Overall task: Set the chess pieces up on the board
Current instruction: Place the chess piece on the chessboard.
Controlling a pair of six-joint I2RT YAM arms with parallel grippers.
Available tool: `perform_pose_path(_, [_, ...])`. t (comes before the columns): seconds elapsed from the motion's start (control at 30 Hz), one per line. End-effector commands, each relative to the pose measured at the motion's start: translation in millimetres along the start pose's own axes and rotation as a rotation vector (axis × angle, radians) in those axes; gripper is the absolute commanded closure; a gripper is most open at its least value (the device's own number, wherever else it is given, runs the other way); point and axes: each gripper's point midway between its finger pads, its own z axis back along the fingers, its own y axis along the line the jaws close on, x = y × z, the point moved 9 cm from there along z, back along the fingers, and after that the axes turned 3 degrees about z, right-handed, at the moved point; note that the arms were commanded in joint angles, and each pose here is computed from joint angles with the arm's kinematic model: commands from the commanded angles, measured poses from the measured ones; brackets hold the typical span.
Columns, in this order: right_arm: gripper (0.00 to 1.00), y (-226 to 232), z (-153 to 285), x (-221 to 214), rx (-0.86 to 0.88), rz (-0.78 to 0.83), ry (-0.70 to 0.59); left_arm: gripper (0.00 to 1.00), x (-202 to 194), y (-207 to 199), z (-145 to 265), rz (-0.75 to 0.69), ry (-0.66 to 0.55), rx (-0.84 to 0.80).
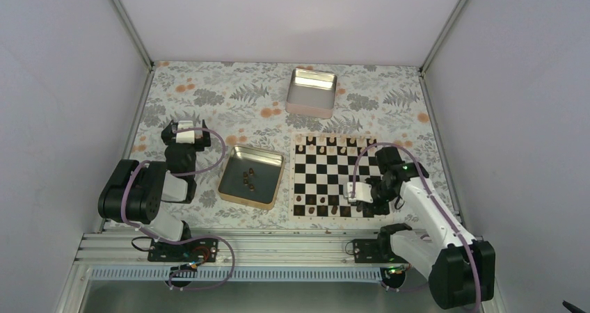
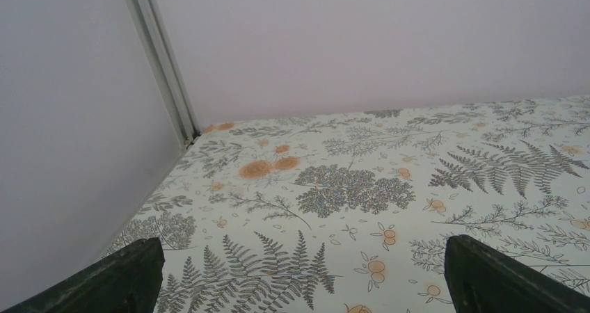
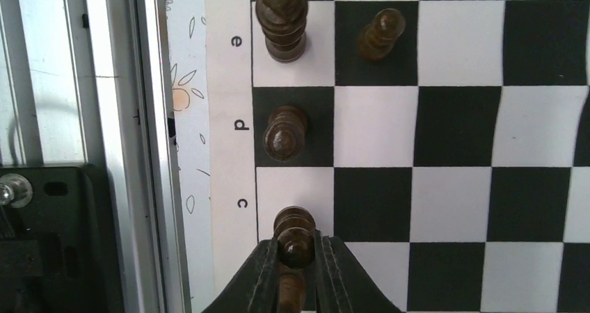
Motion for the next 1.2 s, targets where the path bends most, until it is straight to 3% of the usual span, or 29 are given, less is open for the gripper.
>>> perform_pose_path(0.0, [0.86,-0.5,-8.9,-1.8,-0.037,0.081,-0.028,0.0,4.4,-2.1,-0.7,0.0,-0.035,-0.009])
perform_pose_path(0.8, [0.86,5.7,-24.4,-7.3,0.049,0.096,-0.02,0.0,4.4,-2.6,-0.3,-0.003,-0.036,-0.009])
perform_pose_path(1.17, [0.74,6.7,-26.0,-9.3,0.058,0.084,0.0,0.0,4.2,-2.7,-0.2,-0.004,-0.036,-0.009])
